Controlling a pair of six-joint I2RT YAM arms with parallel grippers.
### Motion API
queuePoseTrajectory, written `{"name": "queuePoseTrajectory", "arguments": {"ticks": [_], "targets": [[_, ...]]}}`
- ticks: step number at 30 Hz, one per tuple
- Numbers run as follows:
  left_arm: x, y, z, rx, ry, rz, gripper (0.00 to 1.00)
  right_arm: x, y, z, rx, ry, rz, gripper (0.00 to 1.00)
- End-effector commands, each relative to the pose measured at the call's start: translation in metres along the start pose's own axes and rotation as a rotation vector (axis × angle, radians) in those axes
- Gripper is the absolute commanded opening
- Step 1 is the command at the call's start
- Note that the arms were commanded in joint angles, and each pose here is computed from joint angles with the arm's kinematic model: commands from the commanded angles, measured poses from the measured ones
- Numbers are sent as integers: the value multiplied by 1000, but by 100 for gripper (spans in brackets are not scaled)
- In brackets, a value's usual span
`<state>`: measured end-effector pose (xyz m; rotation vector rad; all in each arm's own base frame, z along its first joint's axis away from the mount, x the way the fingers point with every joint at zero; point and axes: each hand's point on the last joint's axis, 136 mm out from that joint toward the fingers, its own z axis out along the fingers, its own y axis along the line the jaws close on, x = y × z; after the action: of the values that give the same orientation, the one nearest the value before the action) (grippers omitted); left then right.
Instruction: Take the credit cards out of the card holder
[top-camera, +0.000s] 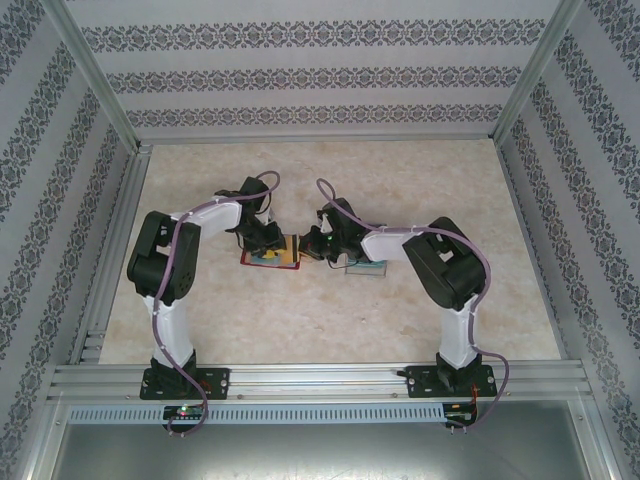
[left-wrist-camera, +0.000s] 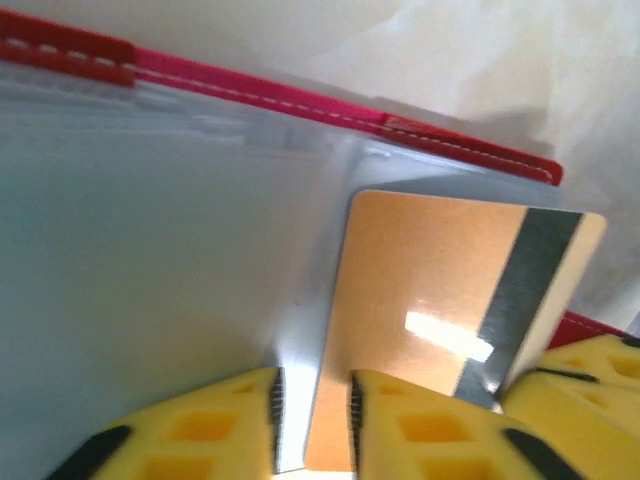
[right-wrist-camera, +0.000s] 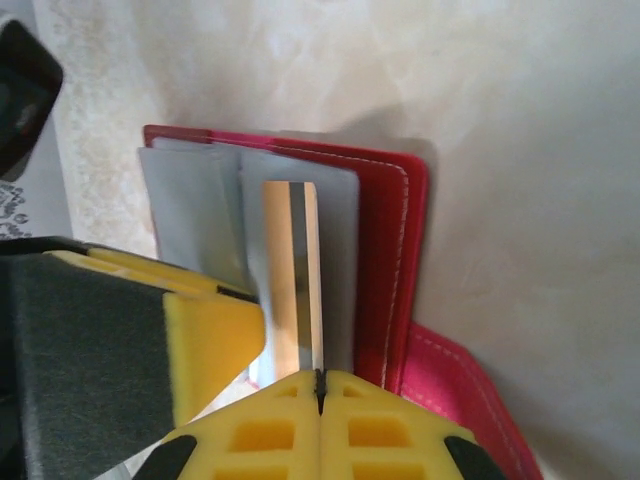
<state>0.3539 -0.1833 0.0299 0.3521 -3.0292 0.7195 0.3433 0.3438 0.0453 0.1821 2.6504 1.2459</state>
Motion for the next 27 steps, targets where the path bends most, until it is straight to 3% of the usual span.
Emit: {"name": "queuePoseTrajectory", "arguments": {"ticks": [1,6,14,22,24,27], "targets": [[-3,-15,-31,14,-48,22,37,0,17,-20,-27,-13,-51,0],[-8,-24,-59,47,-104,14,42,1,27,-32,-23,-16,-83,0],[-15,-23,-122,98,-257,-31,60,0,50,-64,30,-19,-211,0],[-11,-19,-178,176,-416,-65,80,-10,70,-136,228,-32,-563,0],[-8,-20,-188,190,-444,-57,100,-10,72,-151,255,-27,-672,0],[-3,-21,-200,210,-484,-39,100,-8,73,-177,294,-45,-871,0]]}}
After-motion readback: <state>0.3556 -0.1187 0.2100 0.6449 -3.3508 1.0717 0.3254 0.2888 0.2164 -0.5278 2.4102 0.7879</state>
